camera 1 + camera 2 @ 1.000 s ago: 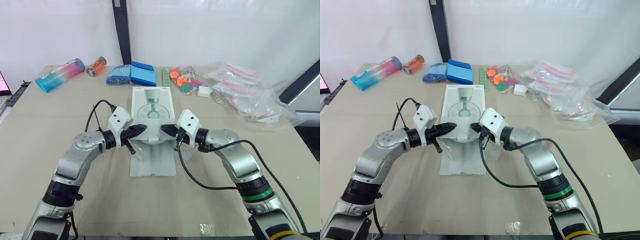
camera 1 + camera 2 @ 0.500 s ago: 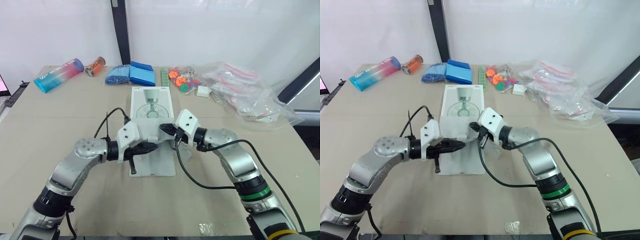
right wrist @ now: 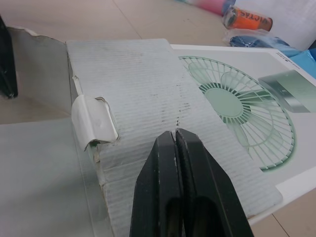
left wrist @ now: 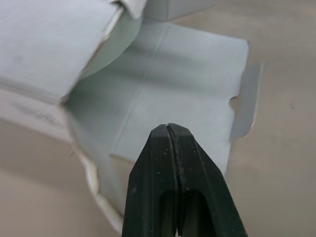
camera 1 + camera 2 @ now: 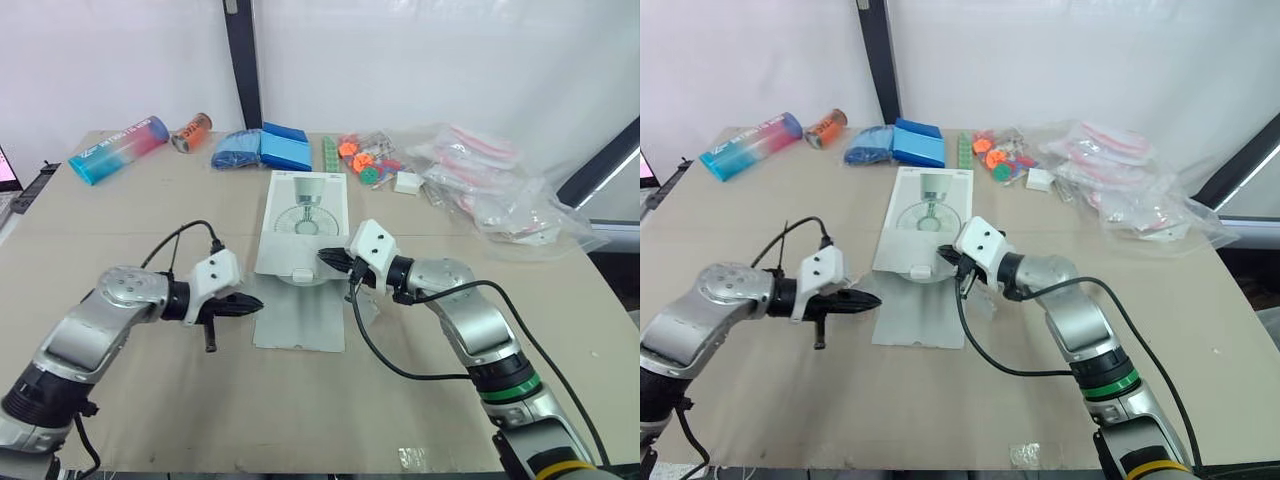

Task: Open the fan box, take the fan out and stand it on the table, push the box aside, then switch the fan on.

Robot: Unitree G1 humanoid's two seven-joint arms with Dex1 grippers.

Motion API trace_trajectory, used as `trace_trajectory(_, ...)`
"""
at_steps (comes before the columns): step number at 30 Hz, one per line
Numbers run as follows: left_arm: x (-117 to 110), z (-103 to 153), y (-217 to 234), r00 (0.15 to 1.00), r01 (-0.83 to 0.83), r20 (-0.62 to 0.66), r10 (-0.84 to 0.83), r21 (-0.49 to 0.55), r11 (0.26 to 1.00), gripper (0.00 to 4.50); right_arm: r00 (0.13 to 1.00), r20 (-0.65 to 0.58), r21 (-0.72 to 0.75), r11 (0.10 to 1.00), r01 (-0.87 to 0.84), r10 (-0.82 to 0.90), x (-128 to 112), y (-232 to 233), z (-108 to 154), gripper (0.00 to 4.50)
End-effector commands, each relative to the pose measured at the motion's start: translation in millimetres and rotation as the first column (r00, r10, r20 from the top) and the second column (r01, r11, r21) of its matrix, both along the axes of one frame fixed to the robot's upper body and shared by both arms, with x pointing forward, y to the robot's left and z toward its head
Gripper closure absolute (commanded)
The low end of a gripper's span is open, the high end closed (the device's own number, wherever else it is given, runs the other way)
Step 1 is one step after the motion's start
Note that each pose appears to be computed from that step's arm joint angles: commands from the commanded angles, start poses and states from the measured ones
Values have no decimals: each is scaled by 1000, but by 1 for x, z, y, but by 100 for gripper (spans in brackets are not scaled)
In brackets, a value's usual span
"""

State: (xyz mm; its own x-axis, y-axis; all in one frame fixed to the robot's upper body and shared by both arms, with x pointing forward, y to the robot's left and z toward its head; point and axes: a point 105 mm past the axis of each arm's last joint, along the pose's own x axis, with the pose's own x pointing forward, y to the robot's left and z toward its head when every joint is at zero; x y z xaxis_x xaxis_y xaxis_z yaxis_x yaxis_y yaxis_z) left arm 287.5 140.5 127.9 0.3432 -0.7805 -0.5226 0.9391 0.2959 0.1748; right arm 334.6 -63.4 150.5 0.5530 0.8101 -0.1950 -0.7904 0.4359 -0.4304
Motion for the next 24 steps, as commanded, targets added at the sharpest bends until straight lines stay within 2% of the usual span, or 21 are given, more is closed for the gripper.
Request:
trace_trajectory(1, 11, 16, 16, 996, -68, 53, 69, -14, 998, 450, 1000, -23, -14, 1000, 10, -11, 0, -3, -7, 444)
trace_trajectory(6, 37, 19, 38, 960, -241, 138, 245, -44, 970, 450, 1000, -21, -10, 1000, 5, -5, -2, -2, -6, 444)
trace_trajectory(10, 52, 18, 31, 921, -325, 187, 342, -115, 939, 450, 1000, -20, -3, 1000, 2, -2, -3, 0, -4, 444)
trace_trajectory(20, 72, 12, 2, 852, -445, 143, 504, -309, 840, 450, 1000, -23, 17, 1000, -9, 9, -7, 8, -1, 444)
trace_trajectory(24, 75, 9, -8, 847, -453, 130, 516, -333, 827, 450, 999, -31, 23, 1000, -4, 4, -8, 11, 1, 444)
